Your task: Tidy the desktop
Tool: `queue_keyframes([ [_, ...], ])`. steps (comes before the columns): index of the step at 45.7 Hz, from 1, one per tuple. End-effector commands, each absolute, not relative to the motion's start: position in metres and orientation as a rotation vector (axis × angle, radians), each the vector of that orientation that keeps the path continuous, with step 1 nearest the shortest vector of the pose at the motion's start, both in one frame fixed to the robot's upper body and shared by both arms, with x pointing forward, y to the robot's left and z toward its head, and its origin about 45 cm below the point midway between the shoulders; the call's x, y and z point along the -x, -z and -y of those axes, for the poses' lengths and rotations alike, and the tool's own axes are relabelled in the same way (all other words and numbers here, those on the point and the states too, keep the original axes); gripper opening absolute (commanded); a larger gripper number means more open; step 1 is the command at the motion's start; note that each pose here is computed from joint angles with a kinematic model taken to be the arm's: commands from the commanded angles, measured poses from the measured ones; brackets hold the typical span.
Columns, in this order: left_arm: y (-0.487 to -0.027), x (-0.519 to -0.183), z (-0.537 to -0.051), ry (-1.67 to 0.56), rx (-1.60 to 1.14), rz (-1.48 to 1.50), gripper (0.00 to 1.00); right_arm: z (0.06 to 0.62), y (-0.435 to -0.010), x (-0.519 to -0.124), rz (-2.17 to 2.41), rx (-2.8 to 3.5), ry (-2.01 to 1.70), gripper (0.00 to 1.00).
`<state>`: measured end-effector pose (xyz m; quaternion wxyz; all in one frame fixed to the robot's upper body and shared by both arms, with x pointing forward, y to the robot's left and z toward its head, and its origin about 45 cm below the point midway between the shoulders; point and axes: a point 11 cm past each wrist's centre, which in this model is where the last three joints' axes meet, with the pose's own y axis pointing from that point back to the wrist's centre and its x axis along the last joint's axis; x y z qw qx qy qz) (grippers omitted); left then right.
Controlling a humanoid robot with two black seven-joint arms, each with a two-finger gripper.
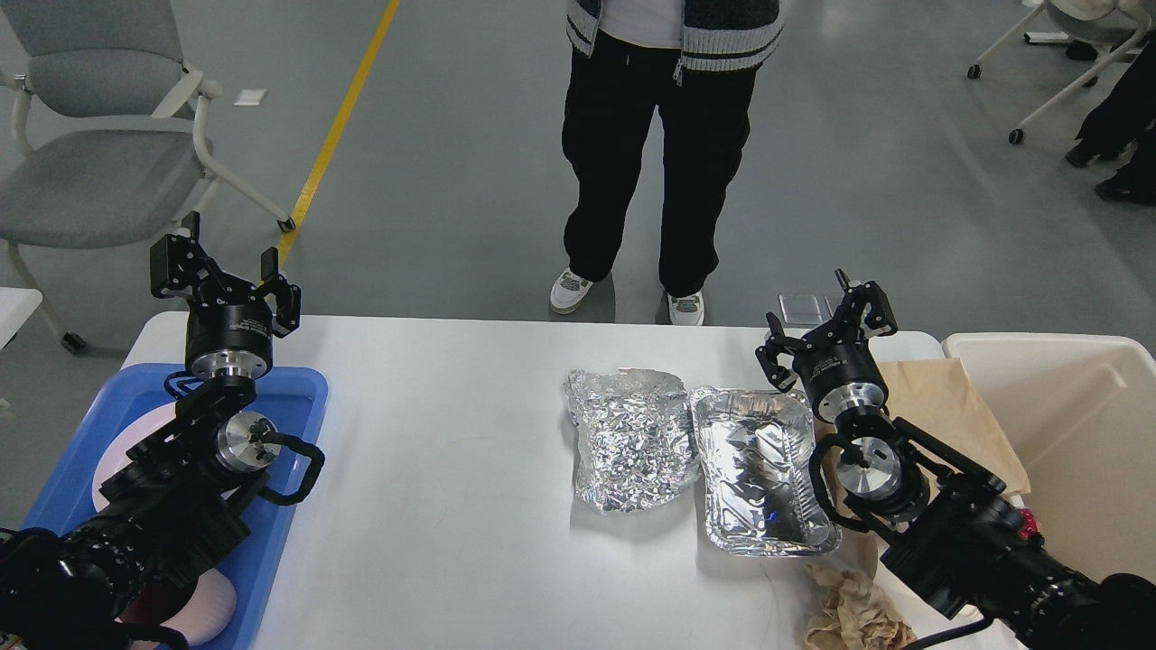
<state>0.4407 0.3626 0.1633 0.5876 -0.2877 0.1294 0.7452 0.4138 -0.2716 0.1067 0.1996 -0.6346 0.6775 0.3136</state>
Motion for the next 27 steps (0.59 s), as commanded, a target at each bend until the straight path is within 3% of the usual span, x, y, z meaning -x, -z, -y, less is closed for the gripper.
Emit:
queue_keyframes([
  [1, -0.1633, -0.4408, -0.3625, -1.736, 0.671, -0.302, 0.96, 0.2715, -0.1066, -0.4138, -1.894, 1.774, -0.877, 1.0],
  [27, -0.1633, -0.4408, -0.3625, -1.736, 0.671, -0.302, 0.96, 0.2715, -0.1066, -0.4138, -1.894, 1.774, -0.877, 1.0],
])
